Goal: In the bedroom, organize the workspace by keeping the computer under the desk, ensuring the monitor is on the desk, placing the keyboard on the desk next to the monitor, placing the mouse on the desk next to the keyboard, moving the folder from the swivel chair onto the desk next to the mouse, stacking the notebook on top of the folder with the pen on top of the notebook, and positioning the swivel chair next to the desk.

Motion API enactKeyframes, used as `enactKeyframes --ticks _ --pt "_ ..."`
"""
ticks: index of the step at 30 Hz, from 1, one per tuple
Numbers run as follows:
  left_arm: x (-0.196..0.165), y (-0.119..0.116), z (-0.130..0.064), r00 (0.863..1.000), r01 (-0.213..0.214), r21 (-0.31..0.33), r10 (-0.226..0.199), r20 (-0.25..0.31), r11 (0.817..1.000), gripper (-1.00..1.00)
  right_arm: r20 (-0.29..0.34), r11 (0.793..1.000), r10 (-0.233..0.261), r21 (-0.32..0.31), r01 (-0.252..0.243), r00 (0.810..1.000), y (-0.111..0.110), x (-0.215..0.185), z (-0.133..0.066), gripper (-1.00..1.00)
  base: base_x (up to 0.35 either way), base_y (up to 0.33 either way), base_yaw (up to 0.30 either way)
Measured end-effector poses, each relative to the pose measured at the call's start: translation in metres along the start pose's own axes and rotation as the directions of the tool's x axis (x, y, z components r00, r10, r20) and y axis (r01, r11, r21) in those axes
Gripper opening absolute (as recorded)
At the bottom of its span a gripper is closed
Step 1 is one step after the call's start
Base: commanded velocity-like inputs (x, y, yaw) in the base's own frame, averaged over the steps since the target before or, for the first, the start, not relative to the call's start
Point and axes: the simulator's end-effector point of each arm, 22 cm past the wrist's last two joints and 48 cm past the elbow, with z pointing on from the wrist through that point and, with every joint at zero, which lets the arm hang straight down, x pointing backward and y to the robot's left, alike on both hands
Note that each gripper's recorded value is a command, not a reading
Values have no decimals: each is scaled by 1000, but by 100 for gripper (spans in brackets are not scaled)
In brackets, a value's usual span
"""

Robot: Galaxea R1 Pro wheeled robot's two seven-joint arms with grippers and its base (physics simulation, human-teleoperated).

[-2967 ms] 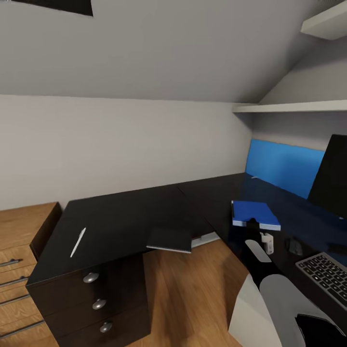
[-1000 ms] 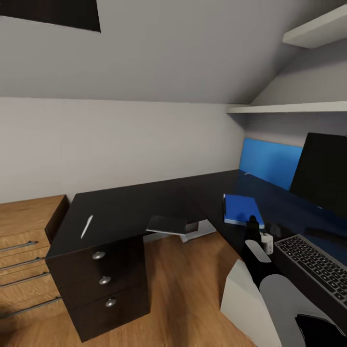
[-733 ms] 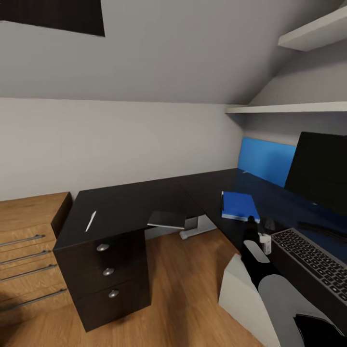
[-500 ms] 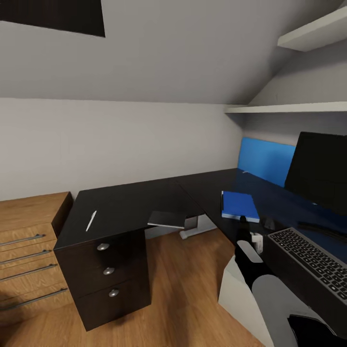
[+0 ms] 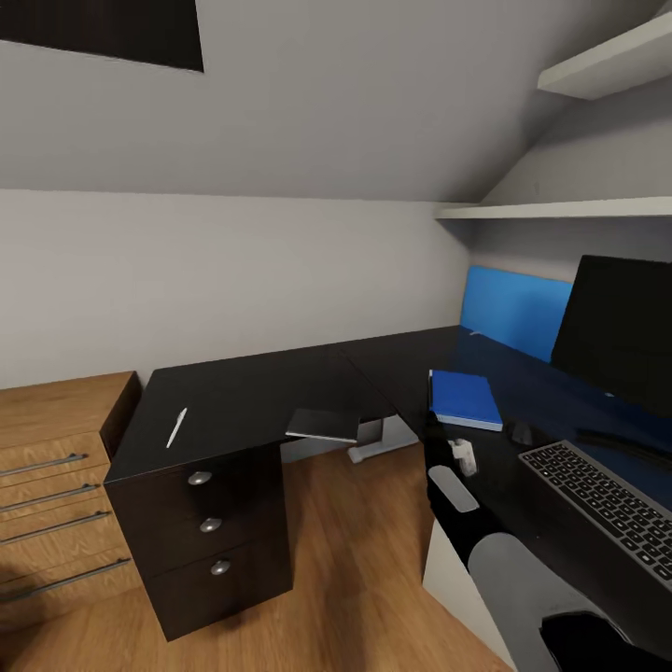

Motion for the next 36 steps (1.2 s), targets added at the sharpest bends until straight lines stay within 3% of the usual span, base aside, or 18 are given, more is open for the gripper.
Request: enactKeyframes --ticks 5,8,13,27,36 --pt "0 0 0 1000 0 0 0 0 1000 100 -136 998 -66 -25 64 989 4 46 -8 100 0 0 0" --pt "-1 0 0 1000 2 0 -2 1 1000 100 -226 997 -81 -29 76 971 2 71 -14 100 0 0 0" --pt "-1 -2 0 1000 3 3 -3 3 1000 100 -323 997 -83 -30 77 943 0 95 -22 100 0 0 0" --pt "8 -3 8 1000 6 3 -6 3 1000 100 -434 996 -80 -63 58 897 -5 124 -32 100 0 0 0" --pt "22 -2 19 1000 6 3 -6 4 1000 100 -451 990 -80 -140 19 889 -4 136 -36 100 0 0 0"
